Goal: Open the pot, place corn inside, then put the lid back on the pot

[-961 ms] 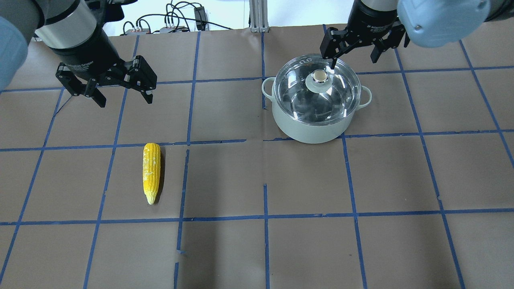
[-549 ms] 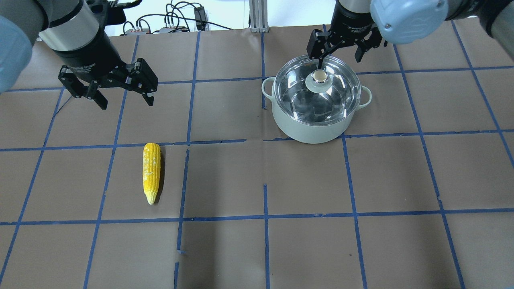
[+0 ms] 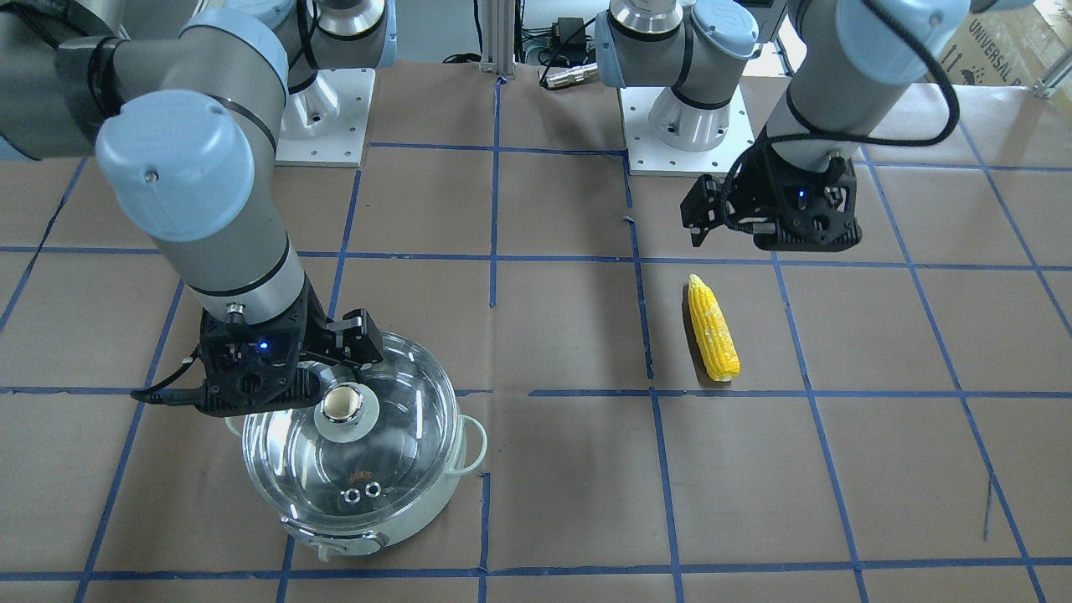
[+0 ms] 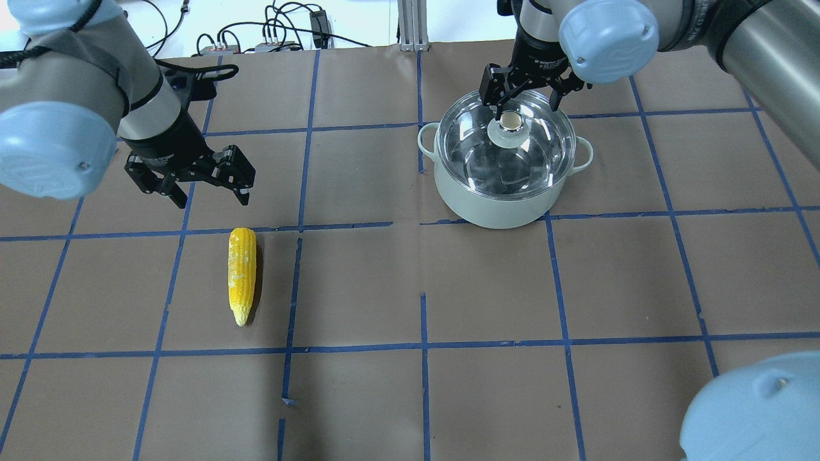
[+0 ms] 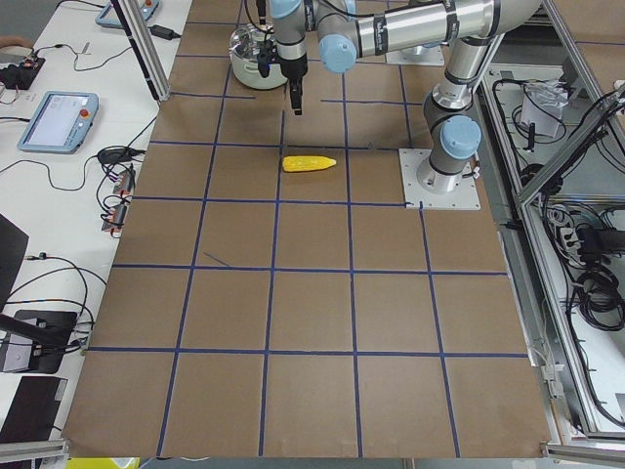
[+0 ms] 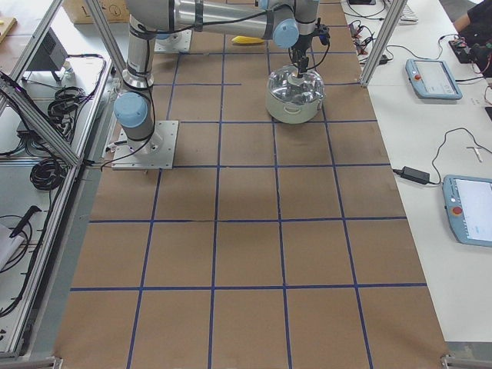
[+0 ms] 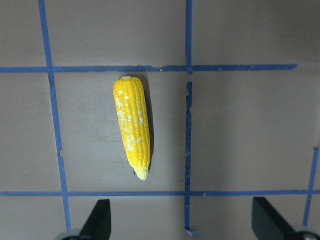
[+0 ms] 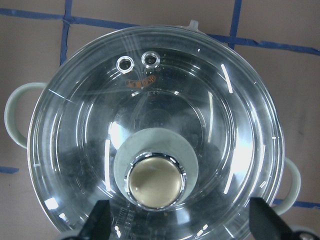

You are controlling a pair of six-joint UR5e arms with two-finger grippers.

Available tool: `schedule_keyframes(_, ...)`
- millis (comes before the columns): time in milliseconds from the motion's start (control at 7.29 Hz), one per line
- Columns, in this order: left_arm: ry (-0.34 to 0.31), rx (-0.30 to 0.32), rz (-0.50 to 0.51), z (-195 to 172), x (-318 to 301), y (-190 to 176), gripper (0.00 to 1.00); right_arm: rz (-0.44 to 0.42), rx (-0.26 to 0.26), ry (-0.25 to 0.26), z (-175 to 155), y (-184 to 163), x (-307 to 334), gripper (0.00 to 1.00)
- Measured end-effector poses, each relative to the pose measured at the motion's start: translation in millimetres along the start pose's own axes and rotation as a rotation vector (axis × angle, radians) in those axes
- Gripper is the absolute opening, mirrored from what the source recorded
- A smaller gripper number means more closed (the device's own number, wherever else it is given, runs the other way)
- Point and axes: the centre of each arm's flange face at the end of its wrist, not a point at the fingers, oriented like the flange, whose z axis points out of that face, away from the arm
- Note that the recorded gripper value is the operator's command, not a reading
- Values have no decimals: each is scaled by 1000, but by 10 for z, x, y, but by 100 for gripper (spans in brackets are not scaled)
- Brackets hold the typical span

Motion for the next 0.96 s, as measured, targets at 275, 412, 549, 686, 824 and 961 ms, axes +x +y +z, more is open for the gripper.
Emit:
schedule_keyframes(275, 5, -35, -25, 527, -185, -14, 100, -6, -10, -1, 87, -4, -81, 95)
schedule_keyframes(412, -2, -28, -34, 753, -257, -35, 100, -11, -10, -1, 115, -9, -132, 94)
schedule_keyframes(549, -9, -26, -34, 985, -301, -50, 100, -12, -11, 0, 165, -28, -155, 91)
schedule_keyframes(686, -12, -26, -35, 1218, -329, -63, 100, -13, -10, 0, 211, -51, -161, 85)
schedule_keyframes(824, -14, -16, -40, 1429, -349, -98, 94, -14, -9, 1, 252, -72, -164, 74)
schedule_keyframes(961, -16, -8, -43, 1612, -358, -139, 79, -14, -10, 4, 282, -89, -163, 68)
